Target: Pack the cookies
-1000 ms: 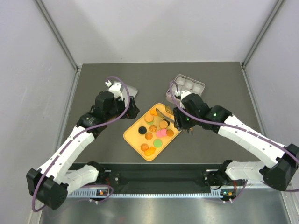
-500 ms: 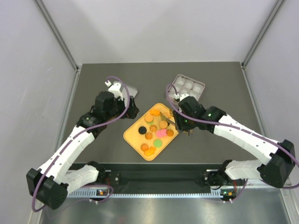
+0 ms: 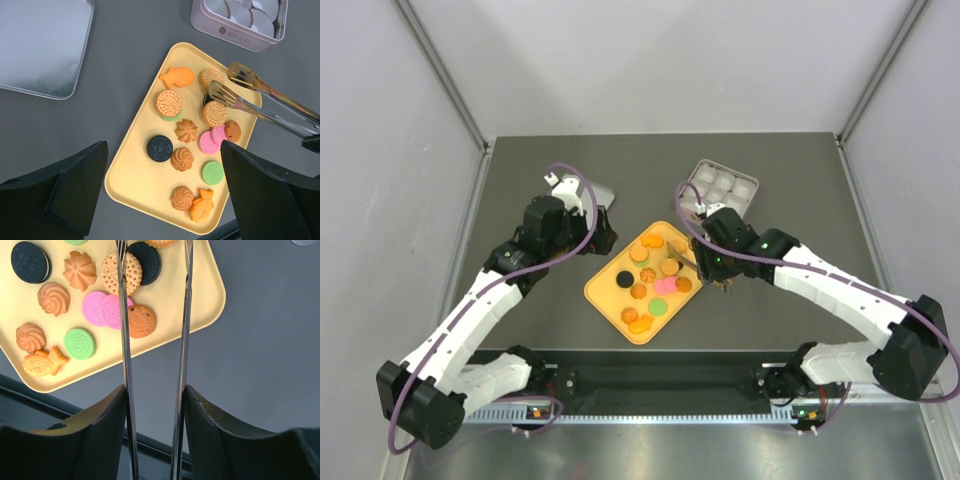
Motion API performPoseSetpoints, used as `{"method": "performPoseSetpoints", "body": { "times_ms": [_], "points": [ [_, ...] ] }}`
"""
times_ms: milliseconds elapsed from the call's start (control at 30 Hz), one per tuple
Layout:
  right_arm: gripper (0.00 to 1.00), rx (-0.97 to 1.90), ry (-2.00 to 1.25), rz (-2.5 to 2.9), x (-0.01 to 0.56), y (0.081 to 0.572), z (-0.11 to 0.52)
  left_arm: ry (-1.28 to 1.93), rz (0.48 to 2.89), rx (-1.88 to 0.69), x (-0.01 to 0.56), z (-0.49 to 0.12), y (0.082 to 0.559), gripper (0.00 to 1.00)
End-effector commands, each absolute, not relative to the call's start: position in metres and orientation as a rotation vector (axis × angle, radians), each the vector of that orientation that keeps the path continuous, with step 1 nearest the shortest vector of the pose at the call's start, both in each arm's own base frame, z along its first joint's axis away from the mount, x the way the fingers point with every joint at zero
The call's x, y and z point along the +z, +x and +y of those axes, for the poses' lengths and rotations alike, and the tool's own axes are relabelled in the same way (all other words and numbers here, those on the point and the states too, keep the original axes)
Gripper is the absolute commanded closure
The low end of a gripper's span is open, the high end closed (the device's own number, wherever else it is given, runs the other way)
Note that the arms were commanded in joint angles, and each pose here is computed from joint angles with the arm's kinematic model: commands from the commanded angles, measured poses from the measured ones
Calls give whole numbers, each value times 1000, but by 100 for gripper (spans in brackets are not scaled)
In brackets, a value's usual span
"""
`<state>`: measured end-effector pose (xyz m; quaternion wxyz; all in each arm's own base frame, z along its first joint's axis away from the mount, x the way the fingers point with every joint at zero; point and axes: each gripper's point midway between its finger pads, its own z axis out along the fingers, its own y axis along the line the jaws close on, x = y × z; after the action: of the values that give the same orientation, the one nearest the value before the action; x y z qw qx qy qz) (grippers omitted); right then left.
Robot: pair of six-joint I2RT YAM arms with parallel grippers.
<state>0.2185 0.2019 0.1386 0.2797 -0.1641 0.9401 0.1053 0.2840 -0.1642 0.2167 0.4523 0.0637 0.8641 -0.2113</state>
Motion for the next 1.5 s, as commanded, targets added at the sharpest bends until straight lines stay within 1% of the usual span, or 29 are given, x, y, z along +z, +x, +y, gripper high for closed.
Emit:
{"method": "performPoseSetpoints", "body": {
  "times_ms": [0,100,633,767,867,900,1100,1333,1467],
  "points": [
    [52,313,-395,2480,143,233,207,159,2082,-507,231,-159,286,1],
    [52,352,-379,2479,141,236,210,159,2079,-506,232,-159,286,1],
    [54,365,-364,2492,133,245,215,160,2083,-502,231,-159,286,1],
    [57,358,-357,2503,129,246,213,160,2084,-501,231,-159,286,1],
    [64,365,-359,2503,130,246,214,160,2086,-501,230,-159,286,1],
    [65,368,-359,2499,131,247,214,161,2083,-503,231,-159,286,1],
    [72,396,-363,2464,149,248,217,161,2088,-504,230,-159,286,1],
    [73,404,-360,2426,175,250,215,161,2087,-506,230,-160,286,1],
    [73,470,-356,2393,197,251,220,162,2089,-510,229,-160,285,1]
  ]
}}
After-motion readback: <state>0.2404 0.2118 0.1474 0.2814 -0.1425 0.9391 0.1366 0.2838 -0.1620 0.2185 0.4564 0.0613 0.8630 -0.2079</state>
